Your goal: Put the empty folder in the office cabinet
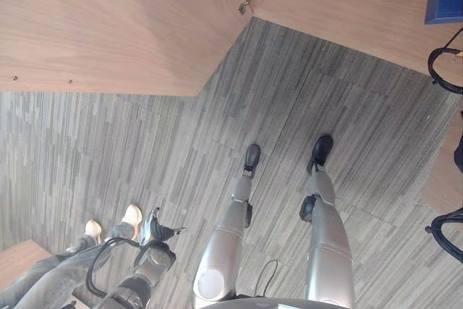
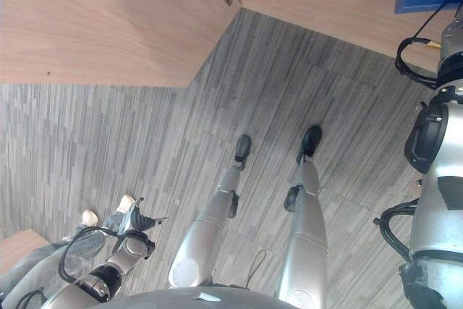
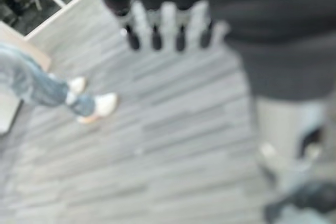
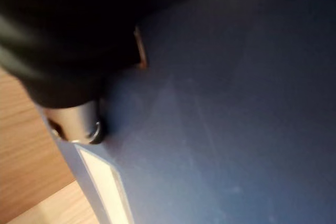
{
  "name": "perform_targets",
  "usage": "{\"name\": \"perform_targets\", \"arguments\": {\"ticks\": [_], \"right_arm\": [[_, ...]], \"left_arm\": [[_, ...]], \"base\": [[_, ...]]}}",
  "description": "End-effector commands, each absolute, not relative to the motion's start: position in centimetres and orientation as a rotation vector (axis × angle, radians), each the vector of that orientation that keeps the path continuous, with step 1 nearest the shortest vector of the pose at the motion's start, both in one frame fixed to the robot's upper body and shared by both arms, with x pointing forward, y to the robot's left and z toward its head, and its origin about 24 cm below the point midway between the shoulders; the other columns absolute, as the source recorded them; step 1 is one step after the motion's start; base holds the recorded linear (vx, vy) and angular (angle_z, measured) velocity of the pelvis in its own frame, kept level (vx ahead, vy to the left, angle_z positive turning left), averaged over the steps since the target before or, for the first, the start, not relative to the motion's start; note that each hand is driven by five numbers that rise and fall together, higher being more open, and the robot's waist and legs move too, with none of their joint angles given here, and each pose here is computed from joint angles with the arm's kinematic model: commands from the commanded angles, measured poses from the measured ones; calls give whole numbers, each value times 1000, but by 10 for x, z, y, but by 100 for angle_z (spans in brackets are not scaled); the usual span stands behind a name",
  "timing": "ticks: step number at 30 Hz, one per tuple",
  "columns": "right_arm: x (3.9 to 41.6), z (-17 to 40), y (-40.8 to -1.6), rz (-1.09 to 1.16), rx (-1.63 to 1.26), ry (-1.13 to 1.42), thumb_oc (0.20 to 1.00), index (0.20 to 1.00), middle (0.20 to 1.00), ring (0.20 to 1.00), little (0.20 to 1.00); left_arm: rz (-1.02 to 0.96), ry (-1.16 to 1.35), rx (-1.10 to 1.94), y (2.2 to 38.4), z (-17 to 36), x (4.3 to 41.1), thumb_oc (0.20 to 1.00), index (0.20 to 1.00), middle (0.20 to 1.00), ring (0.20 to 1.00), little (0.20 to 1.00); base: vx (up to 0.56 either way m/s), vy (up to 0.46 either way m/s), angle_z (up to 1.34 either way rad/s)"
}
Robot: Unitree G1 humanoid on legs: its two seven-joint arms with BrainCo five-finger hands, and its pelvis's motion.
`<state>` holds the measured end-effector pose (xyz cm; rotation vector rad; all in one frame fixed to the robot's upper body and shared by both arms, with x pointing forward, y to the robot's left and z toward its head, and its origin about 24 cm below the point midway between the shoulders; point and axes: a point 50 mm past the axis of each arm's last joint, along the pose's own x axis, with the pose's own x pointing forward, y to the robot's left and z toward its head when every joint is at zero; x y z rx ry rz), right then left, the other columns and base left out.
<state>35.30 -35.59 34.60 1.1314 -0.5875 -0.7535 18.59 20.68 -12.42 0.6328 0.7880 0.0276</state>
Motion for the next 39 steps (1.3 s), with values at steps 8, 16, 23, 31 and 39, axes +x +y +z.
{"name": "perform_targets", "arguments": {"ticks": [8,16,23,31,39], "right_arm": [[327,383,-373,-837,871,-697,200,200,200,200,200],[327,398,-365,-830,768,-684,200,200,200,200,200],[330,401,-360,-806,727,-663,200,200,200,200,200],[333,404,-356,-779,675,-664,200,200,200,200,200],[326,418,-354,-777,717,-711,200,200,200,200,200]], "left_arm": [[79,912,795,261,-128,155,1000,1000,1000,1000,1000],[125,916,771,268,-126,157,1000,1000,1000,1000,1000],[148,929,753,270,-127,155,1000,1000,1000,1000,1000],[160,960,748,274,-128,149,1000,1000,1000,1000,1000],[179,967,746,278,-128,147,1000,1000,1000,1000,1000]], "base": [[43,-14,3],[42,-22,0],[10,-24,2],[1,-6,2],[0,-4,0]]}}
